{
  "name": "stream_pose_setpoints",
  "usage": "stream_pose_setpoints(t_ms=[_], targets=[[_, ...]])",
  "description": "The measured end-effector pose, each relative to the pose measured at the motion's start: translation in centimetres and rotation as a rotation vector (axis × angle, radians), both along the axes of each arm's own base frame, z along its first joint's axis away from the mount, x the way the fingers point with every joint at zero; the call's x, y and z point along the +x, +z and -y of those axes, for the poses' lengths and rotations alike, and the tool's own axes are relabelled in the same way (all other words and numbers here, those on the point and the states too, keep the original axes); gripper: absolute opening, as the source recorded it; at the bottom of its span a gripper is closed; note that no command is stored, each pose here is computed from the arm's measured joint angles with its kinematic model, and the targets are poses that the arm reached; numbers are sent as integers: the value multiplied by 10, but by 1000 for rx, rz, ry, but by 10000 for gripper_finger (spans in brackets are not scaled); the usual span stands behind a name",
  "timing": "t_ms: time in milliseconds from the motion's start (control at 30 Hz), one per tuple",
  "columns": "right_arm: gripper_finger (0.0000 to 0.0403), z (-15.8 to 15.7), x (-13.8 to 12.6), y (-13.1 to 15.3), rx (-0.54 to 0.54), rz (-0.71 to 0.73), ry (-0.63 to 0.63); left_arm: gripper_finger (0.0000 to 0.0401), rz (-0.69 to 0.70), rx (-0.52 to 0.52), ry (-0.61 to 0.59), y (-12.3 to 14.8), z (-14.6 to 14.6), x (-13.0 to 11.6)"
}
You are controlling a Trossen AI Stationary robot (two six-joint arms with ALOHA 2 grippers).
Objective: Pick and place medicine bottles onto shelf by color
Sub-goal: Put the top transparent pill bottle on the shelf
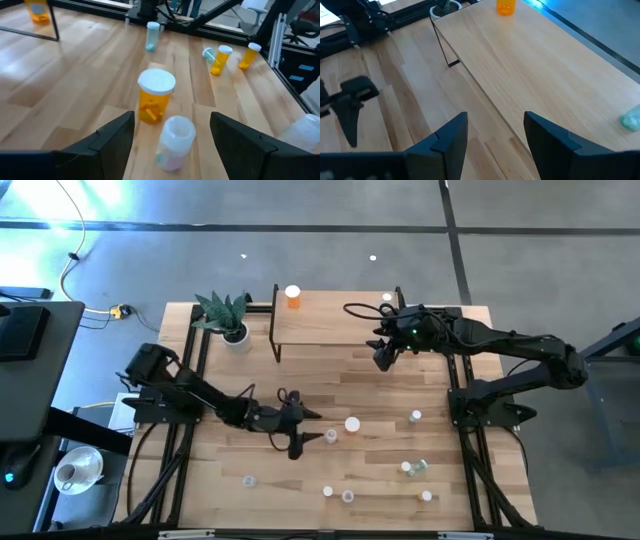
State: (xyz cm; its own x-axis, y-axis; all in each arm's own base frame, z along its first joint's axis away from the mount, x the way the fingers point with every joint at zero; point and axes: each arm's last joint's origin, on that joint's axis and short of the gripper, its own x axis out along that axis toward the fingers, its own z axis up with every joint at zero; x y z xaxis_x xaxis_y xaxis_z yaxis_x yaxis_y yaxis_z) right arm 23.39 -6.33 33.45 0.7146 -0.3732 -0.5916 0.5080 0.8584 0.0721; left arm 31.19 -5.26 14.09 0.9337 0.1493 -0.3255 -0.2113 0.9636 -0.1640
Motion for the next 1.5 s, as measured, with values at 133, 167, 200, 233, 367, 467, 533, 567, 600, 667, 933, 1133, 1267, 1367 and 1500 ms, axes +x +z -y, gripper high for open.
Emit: stream_pose_setpoints(t_ms=[133, 167, 200, 233, 367, 467, 533, 567, 600, 667, 933, 1133, 1267, 1367, 1500], targets=[[185, 0, 0, -1, 18, 3, -13, 250, -12, 3, -5, -1, 3, 13], [185, 0, 0, -1, 19, 3, -14, 250, -17, -1, -19, -1, 4, 17], [185, 0, 0, -1, 19, 3, -14, 250, -31, -2, -28, 0, 4, 20], [185, 0, 0, -1, 19, 3, -14, 250, -50, 4, -40, 1, 3, 22], [185, 0, 0, -1, 20, 2, -14, 250, -155, -6, -90, 9, 0, 34], [185, 0, 0, -1, 20, 1, -14, 250, -229, -5, -97, 17, -3, 42], [185, 0, 0, -1, 20, 0, -13, 250, -264, 15, -101, 21, -6, 46], [185, 0, -1, -1, 19, -1, -13, 250, -274, 23, -102, 23, -7, 48], [185, 0, 0, -1, 18, -1, -12, 250, -276, 31, -105, 25, -7, 49], [185, 0, -1, -1, 18, -1, -12, 250, -268, 37, -105, 28, -8, 51], [185, 0, -1, -1, 19, -6, -12, 250, -305, 38, -107, 21, -8, 51], [185, 0, -1, -1, 18, -6, -12, 250, -322, 34, -104, 10, -7, 54], [185, 0, -1, -1, 18, -6, -12, 250, -345, 36, -104, 3, -7, 55], [185, 0, -1, -1, 18, -6, -12, 250, -354, 37, -105, 0, -6, 55], [185, 0, -1, -1, 18, -6, -11, 250, -354, 39, -101, -2, -6, 56]])
